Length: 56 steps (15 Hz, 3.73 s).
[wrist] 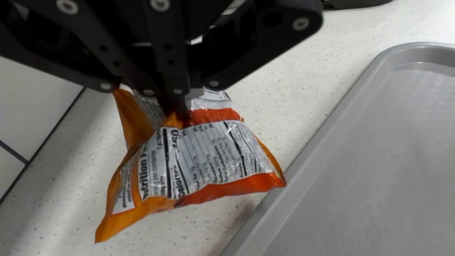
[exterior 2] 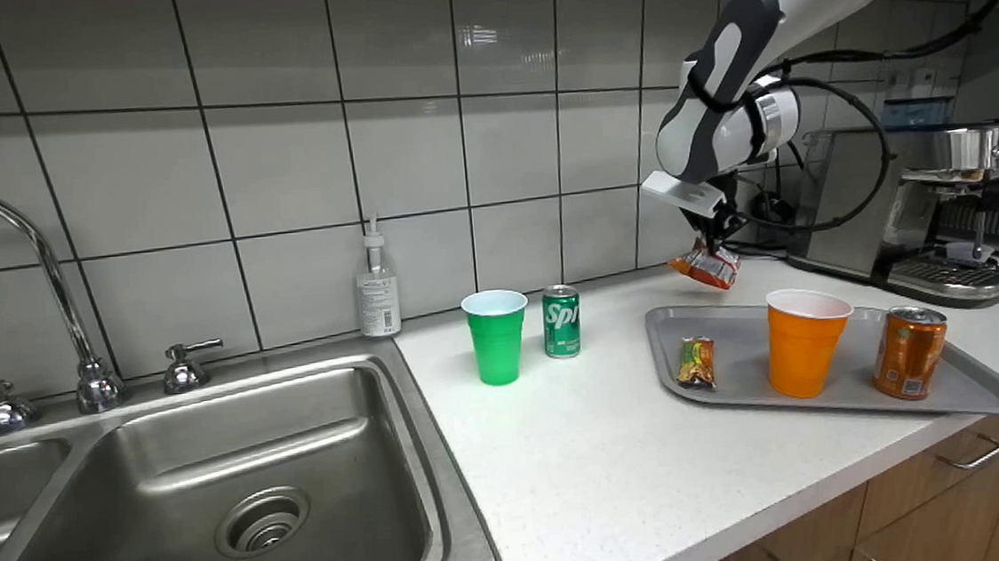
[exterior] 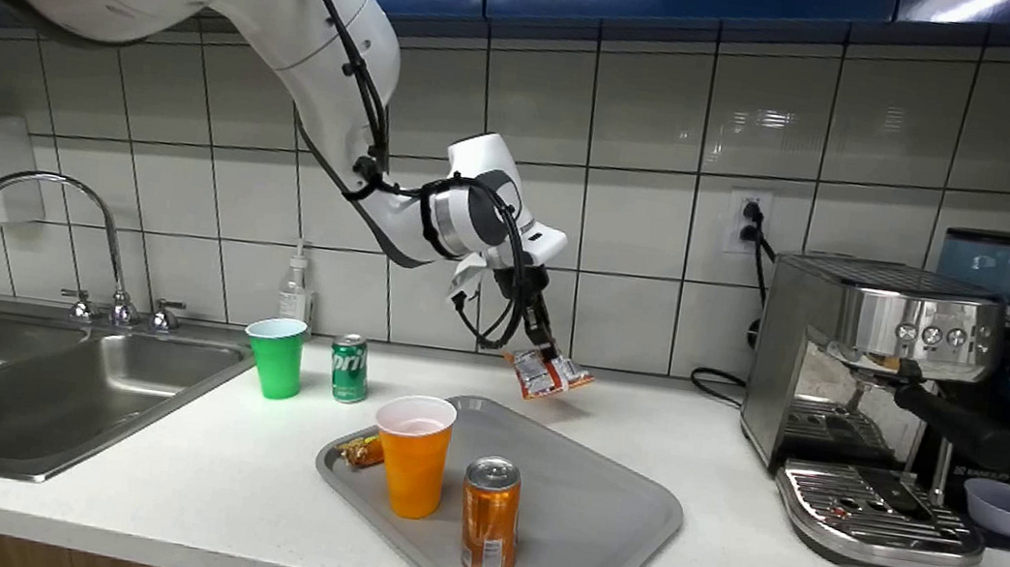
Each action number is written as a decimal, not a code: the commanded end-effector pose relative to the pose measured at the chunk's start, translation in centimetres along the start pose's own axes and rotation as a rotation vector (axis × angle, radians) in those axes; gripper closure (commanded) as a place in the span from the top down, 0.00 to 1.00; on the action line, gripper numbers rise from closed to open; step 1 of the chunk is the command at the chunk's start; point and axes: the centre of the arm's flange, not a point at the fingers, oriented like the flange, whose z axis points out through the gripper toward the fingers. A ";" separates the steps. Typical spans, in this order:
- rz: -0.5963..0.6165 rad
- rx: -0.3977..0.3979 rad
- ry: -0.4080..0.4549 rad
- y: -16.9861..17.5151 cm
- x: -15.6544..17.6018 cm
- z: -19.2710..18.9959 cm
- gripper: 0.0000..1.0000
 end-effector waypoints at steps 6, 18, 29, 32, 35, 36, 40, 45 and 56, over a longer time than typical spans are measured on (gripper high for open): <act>-0.022 -0.038 0.001 4.8 -0.4 -3.2 0.00; -0.092 -0.094 0.020 8.4 -2.2 -3.5 0.00; -0.108 -0.168 0.014 10.9 -3.2 -1.9 0.00; -0.112 -0.185 0.007 11.4 -3.6 -1.5 0.00; -0.115 -0.199 0.002 11.7 -3.9 -1.3 0.00; -0.115 -0.202 0.001 11.9 -4.0 -1.2 0.00; -0.108 -0.213 0.006 12.1 -4.3 -1.2 0.28; -0.092 -0.209 0.025 12.1 -4.4 -1.7 0.63; -0.152 -0.168 0.075 10.8 -5.7 -4.6 1.00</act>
